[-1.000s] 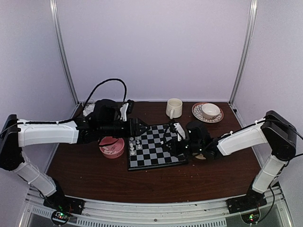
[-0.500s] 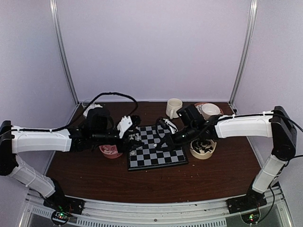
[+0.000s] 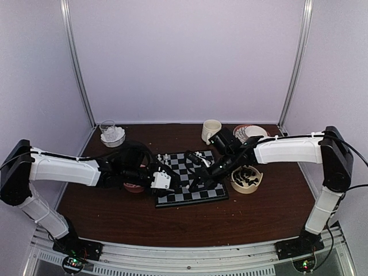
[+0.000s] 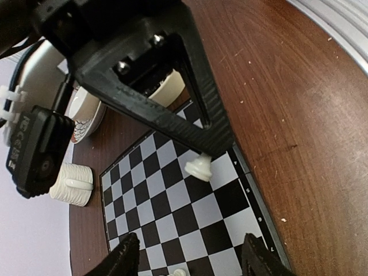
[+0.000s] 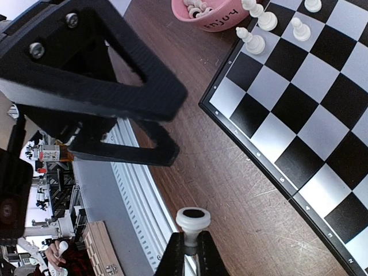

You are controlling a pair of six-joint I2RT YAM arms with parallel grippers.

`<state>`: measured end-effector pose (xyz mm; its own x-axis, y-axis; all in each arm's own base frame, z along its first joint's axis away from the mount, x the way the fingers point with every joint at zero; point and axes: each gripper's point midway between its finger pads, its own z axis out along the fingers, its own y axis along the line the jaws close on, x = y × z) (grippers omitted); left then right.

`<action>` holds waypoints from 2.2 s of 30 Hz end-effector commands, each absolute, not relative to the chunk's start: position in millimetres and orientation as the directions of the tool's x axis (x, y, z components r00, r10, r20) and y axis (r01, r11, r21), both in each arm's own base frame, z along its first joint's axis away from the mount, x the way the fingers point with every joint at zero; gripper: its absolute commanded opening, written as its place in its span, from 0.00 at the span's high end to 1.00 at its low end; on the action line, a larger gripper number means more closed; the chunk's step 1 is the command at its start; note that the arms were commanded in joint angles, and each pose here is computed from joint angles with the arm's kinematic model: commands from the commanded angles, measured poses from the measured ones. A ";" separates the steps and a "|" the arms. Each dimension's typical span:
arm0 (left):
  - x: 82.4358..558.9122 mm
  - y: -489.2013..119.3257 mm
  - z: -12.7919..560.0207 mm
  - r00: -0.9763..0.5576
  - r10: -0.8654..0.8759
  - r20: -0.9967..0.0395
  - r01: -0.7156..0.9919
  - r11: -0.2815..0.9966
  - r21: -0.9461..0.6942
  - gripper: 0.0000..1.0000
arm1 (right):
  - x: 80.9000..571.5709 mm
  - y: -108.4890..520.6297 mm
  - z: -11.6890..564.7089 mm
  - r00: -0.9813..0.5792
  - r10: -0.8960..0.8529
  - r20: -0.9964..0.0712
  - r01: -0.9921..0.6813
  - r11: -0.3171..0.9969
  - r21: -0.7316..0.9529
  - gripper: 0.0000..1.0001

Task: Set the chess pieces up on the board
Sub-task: Pass from the right arm to the left

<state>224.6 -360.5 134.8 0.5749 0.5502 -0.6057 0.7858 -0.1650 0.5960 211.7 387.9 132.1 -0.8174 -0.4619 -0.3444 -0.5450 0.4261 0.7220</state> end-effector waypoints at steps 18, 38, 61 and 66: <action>227.3 -392.5 130.9 0.710 0.481 -0.514 0.671 -0.239 0.702 0.50 | 225.8 418.3 138.4 -0.871 -0.390 -0.299 -0.440 0.347 0.828 1.00; 230.0 -394.7 130.5 0.704 0.505 -0.499 0.669 -0.236 0.705 0.85 | 224.4 415.3 138.2 -0.875 -0.377 -0.304 -0.439 0.350 0.828 0.98; 242.6 -395.6 186.7 0.330 0.462 -0.823 0.881 0.163 0.445 0.92 | 237.4 384.3 188.6 -0.784 -0.129 -0.607 -0.609 0.351 0.712 0.68; 242.0 -398.6 188.7 0.294 0.456 -0.840 0.899 0.165 0.405 0.92 | 233.8 385.6 198.3 -0.766 -0.119 -0.632 -0.629 0.343 0.697 0.67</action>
<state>240.7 -392.4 167.2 0.3390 0.5165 -0.7864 0.8859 0.1060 0.4515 226.0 381.3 173.0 -0.8132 -0.1842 -0.5521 -0.5783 0.3633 0.7305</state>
